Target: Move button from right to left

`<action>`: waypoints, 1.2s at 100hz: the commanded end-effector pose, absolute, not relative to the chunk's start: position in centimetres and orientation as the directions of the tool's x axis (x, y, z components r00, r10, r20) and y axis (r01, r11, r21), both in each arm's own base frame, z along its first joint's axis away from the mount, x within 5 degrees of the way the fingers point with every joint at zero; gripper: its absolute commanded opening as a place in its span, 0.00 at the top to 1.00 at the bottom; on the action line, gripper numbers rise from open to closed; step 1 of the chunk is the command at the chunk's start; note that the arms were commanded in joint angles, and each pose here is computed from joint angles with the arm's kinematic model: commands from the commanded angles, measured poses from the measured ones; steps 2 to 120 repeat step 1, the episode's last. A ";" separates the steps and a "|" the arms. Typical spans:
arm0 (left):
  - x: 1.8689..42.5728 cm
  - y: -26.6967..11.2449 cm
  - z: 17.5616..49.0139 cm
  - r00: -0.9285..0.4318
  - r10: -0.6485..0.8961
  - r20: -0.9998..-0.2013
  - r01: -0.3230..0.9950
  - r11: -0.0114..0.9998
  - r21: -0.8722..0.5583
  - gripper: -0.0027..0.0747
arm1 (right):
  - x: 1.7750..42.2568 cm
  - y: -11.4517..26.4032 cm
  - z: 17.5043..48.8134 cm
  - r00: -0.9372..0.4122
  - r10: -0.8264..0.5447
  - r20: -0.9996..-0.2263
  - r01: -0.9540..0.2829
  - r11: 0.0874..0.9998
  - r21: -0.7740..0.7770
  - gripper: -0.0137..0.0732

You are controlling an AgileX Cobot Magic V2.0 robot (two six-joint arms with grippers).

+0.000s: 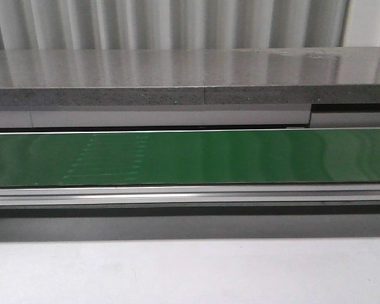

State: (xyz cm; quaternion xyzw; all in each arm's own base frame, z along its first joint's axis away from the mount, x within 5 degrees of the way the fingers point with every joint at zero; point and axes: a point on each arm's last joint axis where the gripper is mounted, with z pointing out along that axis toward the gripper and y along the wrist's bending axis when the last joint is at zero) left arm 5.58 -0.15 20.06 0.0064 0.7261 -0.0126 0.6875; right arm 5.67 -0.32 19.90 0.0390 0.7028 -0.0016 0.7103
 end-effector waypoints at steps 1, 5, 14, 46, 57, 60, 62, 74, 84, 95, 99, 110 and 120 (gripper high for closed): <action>5.5 -0.1 20.1 0.032 -0.017 -0.999 0.026 1.000 -0.016 0.99 | 5.4 -0.3 21.2 0.116 0.037 -0.993 0.059 0.997 0.044 0.92; 5.5 -0.1 20.1 0.032 -0.017 -0.999 0.026 1.000 -0.016 0.99 | 5.4 -0.3 21.2 0.116 0.037 -0.993 0.059 0.997 0.044 0.92; 5.5 -0.1 20.1 0.032 -0.017 -0.999 0.026 1.000 -0.016 0.99 | 5.4 -0.3 21.2 0.116 0.037 -0.993 0.059 0.997 0.044 0.92; 5.5 -0.1 20.1 0.032 -0.017 -0.999 0.026 1.000 -0.016 0.99 | 5.4 -0.3 21.2 0.116 0.037 -0.993 0.059 0.997 0.044 0.92; 5.5 -0.1 20.1 0.032 -0.017 -0.999 0.026 1.000 -0.016 0.99 | 5.4 -0.3 21.2 0.116 0.037 -0.993 0.059 0.997 0.044 0.92; 5.5 -0.1 20.1 0.032 -0.017 -0.999 0.026 1.000 -0.016 0.99 | 5.4 -0.3 21.2 0.116 0.037 -0.993 0.059 0.997 0.044 0.92; 5.5 -0.1 20.1 0.032 -0.017 -0.999 0.026 1.000 -0.016 0.99 | 5.4 -0.3 21.2 0.116 0.037 -0.993 0.059 0.997 0.044 0.92; 5.5 -0.1 20.1 0.032 -0.017 -0.999 0.026 1.000 -0.016 0.99 | 5.4 -0.3 21.2 0.116 0.037 -0.993 0.059 0.997 0.044 0.92; 5.5 -0.1 20.1 0.032 -0.017 -0.999 0.026 1.000 -0.016 0.99 | 5.4 -0.3 21.2 0.116 0.037 -0.993 0.059 0.997 0.044 0.92; 5.5 -0.1 20.1 0.032 -0.017 -0.999 0.026 1.000 -0.016 0.99 | 5.4 -0.3 21.2 0.116 0.037 -0.993 0.059 0.997 0.044 0.92; 5.5 -0.1 20.1 0.032 -0.017 -0.999 0.026 1.000 -0.016 0.99 | 5.4 -0.3 21.2 0.116 0.037 -0.993 0.059 0.997 0.044 0.92; 5.5 -0.1 20.1 0.032 -0.017 -0.999 0.026 1.000 -0.016 0.99 | 5.4 -0.3 21.2 0.116 0.037 -0.993 0.059 0.997 0.044 0.92; 5.5 -0.1 20.1 0.032 -0.017 -0.999 0.026 1.000 -0.016 0.99 | 5.4 -0.3 21.2 0.116 0.037 -0.993 0.059 0.997 0.044 0.92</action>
